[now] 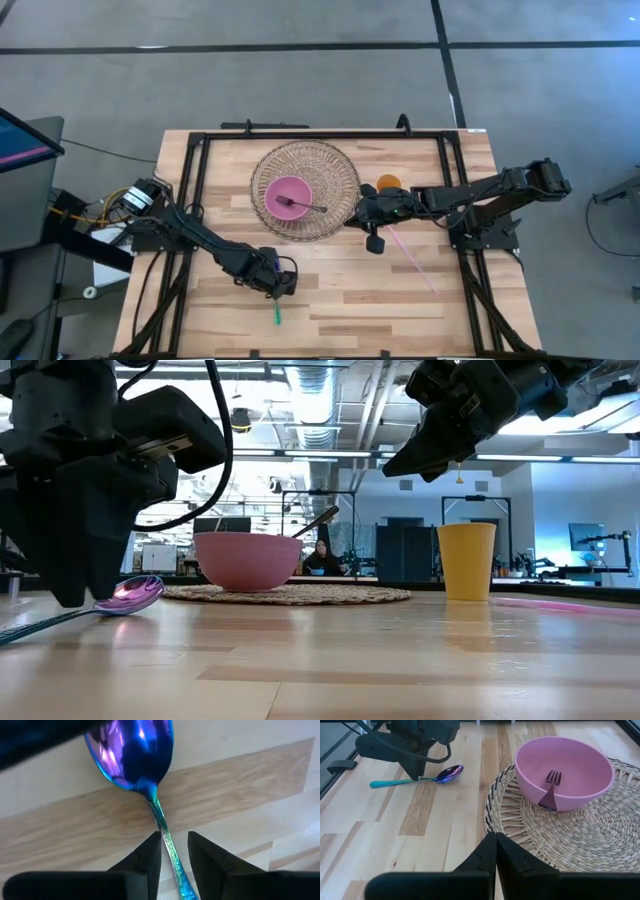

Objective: Pick & Place Utensil
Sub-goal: Put the blue spoon on the pink bowl

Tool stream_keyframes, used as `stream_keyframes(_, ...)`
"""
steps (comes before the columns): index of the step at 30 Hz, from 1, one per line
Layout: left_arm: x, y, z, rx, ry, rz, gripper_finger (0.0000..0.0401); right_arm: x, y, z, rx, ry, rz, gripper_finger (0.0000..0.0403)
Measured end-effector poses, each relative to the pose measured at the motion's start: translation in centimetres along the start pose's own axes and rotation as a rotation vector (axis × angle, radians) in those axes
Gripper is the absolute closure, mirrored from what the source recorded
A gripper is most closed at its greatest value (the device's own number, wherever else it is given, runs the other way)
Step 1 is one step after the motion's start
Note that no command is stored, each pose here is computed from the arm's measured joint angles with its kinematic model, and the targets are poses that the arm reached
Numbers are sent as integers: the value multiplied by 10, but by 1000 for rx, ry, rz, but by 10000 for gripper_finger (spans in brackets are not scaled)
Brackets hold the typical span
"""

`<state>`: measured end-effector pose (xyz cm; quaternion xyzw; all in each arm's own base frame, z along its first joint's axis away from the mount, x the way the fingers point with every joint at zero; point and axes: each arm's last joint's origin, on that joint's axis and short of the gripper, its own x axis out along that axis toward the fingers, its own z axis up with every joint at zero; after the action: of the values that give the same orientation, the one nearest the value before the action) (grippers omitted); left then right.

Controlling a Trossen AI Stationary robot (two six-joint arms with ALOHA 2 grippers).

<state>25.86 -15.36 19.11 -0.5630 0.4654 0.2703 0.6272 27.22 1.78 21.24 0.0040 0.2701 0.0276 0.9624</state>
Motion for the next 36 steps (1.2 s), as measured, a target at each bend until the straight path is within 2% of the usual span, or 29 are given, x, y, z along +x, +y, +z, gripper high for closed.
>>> stream_keyframes(10,18,2,-2,1,14,59,315,0,0,0,0,0,0,403)
stream_keyframes(13,17,3,-3,3,14,57,335,0,0,0,0,1,0,403)
stream_keyframes(17,10,2,-2,6,3,30,383,0,0,0,0,0,0,403)
stream_keyframes(19,5,0,-2,3,-1,-6,389,0,0,0,0,0,0,403)
stream_keyframes(23,-19,-8,7,-28,8,-100,386,0,0,0,0,-1,0,403)
stream_keyframes(28,-66,-13,30,-85,25,-255,390,0,0,0,0,-4,0,403)
stream_keyframes(36,-138,-3,94,-358,64,-485,384,0,0,0,0,-4,0,403)
